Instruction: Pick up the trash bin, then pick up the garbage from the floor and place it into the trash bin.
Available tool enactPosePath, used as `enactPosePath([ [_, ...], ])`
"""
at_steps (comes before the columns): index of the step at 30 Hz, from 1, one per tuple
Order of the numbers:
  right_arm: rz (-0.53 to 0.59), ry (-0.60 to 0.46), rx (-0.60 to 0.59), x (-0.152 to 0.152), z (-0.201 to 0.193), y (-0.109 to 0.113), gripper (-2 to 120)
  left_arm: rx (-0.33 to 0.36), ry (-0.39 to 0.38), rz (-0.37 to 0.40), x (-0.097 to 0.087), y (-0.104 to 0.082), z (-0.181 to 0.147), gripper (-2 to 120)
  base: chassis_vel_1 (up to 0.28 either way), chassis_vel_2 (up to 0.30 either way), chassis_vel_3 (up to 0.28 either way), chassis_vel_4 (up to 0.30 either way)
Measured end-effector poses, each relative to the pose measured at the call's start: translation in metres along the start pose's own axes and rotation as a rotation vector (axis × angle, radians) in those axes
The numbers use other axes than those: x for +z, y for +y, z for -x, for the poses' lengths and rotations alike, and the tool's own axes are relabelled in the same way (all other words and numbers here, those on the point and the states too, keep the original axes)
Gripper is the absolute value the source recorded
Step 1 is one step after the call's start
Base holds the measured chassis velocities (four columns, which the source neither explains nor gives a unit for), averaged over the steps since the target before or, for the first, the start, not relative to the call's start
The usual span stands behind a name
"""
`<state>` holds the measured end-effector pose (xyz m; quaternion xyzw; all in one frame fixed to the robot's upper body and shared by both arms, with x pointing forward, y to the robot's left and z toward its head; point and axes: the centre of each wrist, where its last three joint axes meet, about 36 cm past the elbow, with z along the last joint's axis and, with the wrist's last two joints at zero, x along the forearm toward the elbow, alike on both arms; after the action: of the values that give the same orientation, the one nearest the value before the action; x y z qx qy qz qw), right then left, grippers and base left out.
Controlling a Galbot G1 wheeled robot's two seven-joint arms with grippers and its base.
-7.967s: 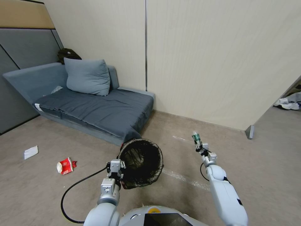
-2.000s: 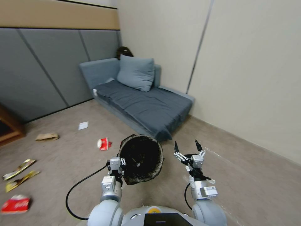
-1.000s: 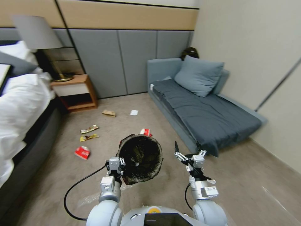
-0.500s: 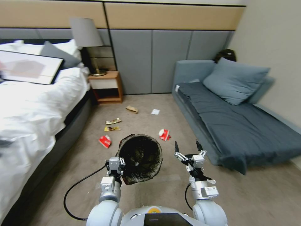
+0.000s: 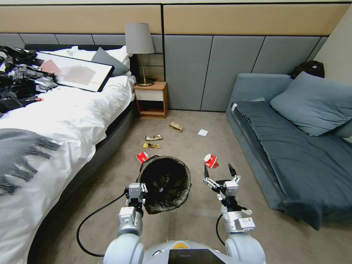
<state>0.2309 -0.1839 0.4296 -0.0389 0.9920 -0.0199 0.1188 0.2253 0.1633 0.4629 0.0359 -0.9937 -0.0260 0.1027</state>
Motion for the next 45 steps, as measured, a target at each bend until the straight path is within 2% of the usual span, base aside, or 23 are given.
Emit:
enactPosePath([
  [35,0.013,0.001,0.029,-0.0012,-0.0004,-0.0029,100,0.001,-0.006,0.008,-0.0007,0.0010,0.0000,2,0.000,0.000,0.000,0.000],
  [45,0.015,0.000,0.028,-0.0019,-0.0005,-0.0028,100,0.001,-0.007,0.008,-0.0010,0.0011,-0.0002,2,-0.076,0.072,0.077,-0.081],
])
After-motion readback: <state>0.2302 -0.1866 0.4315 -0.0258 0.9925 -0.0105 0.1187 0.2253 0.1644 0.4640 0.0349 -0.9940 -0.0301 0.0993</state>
